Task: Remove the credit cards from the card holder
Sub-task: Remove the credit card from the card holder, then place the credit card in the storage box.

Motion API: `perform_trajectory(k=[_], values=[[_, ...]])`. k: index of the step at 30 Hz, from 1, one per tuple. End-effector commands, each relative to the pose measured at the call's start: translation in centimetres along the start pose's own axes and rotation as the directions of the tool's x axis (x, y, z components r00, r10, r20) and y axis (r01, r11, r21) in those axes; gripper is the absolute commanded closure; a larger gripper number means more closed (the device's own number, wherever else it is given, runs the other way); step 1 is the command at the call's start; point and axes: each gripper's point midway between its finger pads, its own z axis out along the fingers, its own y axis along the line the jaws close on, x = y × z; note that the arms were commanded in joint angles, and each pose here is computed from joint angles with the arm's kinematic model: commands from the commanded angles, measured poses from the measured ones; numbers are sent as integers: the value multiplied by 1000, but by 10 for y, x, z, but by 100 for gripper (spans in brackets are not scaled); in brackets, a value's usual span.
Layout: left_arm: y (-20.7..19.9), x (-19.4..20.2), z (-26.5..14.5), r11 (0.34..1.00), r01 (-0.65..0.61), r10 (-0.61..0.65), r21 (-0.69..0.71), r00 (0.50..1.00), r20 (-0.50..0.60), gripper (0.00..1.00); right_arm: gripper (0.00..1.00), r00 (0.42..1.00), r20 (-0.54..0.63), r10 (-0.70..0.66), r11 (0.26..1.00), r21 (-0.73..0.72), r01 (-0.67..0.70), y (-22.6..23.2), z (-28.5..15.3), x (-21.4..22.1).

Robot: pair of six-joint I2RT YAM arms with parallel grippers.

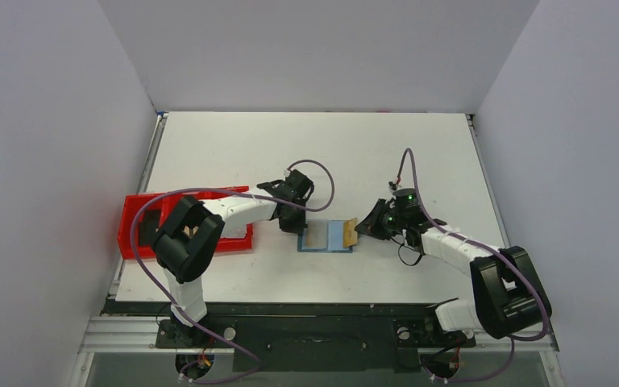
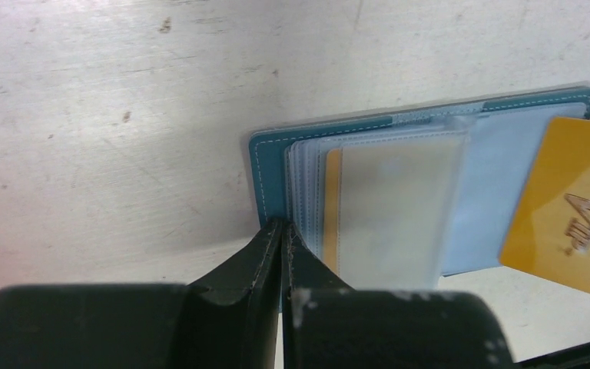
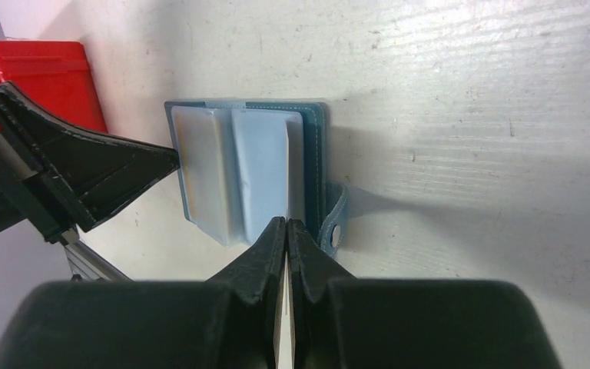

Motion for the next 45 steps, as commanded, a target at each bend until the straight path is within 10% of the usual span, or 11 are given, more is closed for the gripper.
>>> perform_trajectory(k=[1, 15, 27, 45], values=[[12, -15, -26, 996, -24, 26, -80, 999, 26, 98, 100, 997, 65, -40, 999, -34, 43, 24, -15, -25], [-26, -75, -115, 980, 5, -41, 197, 983, 178, 65, 100, 996, 90, -18, 980, -195, 36, 83, -39, -48], [-48, -85, -167, 723, 92, -230, 684, 967, 113, 54, 100, 999, 17, 38, 866, -499, -24, 175, -51, -49], [-51, -83, -192, 525, 126, -277, 842, 960, 30, 55, 100, 997, -60, 40, 794, -603, -69, 224, -42, -39]])
